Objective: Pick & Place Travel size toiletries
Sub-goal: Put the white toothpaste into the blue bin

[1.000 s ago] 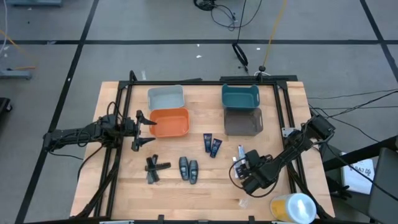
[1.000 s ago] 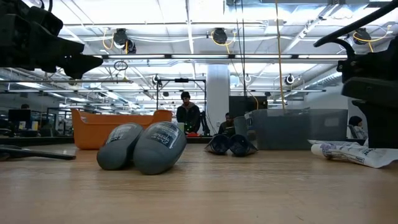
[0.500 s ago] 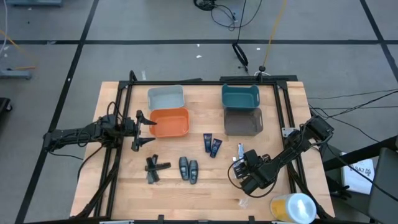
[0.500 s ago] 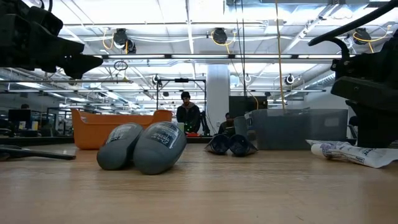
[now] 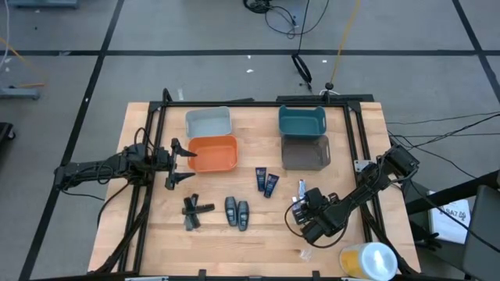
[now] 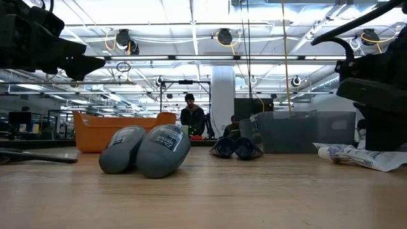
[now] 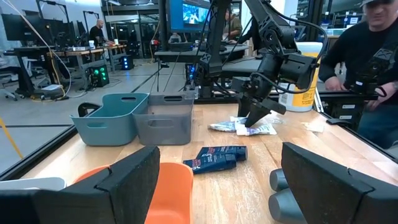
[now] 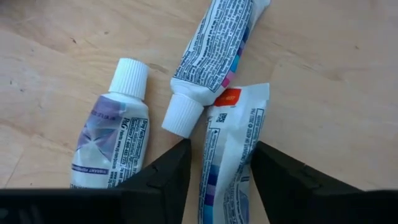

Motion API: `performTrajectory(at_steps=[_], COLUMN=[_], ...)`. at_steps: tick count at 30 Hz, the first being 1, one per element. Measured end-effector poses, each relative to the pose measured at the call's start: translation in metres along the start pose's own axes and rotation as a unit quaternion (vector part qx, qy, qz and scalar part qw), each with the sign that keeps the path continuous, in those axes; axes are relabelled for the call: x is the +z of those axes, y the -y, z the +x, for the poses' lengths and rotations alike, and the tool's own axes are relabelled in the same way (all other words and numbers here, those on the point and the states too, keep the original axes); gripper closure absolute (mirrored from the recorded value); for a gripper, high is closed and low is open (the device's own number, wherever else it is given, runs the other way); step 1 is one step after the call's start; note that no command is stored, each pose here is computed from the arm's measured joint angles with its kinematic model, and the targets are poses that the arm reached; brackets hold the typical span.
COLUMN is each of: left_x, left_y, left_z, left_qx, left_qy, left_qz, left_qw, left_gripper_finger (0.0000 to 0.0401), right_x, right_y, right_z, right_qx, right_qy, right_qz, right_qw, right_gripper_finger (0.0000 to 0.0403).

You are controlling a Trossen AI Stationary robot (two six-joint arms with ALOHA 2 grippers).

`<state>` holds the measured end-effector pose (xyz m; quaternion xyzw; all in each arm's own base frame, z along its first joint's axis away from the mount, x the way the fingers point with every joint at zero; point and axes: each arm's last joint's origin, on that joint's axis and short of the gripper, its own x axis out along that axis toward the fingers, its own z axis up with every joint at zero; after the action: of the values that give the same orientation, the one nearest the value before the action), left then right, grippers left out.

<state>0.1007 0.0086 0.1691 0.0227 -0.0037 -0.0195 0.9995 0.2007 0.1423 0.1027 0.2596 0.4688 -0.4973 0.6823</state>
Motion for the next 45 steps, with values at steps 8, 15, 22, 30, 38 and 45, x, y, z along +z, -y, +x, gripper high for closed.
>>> performTrajectory(at_steps=[8, 15, 22, 30, 38, 45], left_x=[0.000, 0.000, 0.000, 0.000, 0.000, 0.000], left_y=[0.000, 0.000, 0.000, 0.000, 0.000, 0.000], left_z=[0.000, 0.000, 0.000, 0.000, 0.000, 0.000], left_qx=[0.000, 0.000, 0.000, 0.000, 0.000, 0.000], left_qy=[0.000, 0.000, 0.000, 0.000, 0.000, 0.000], left_qz=[0.000, 0.000, 0.000, 0.000, 0.000, 0.000], left_qw=[1.000, 1.000, 1.000, 1.000, 1.000, 1.000], left_gripper_finger=[0.0073, 0.0073, 0.0073, 0.0073, 0.0073, 0.0073], right_x=[0.000, 0.000, 0.002, 0.015, 0.027, 0.031], right_y=[-0.001, -0.001, 0.000, 0.007, 0.010, 0.010], right_z=[0.000, 0.000, -0.006, -0.027, -0.048, -0.058], right_qx=[0.003, 0.003, 0.018, 0.064, 0.128, 0.167], right_qy=[-0.001, -0.001, -0.006, 0.008, 0.024, 0.024], right_qz=[-0.015, -0.016, -0.020, -0.022, -0.022, -0.059], right_qw=[1.000, 1.000, 1.000, 0.998, 0.991, 0.984], right_gripper_finger=[0.0271, 0.0305, 0.0325, 0.0328, 0.0328, 0.0328])
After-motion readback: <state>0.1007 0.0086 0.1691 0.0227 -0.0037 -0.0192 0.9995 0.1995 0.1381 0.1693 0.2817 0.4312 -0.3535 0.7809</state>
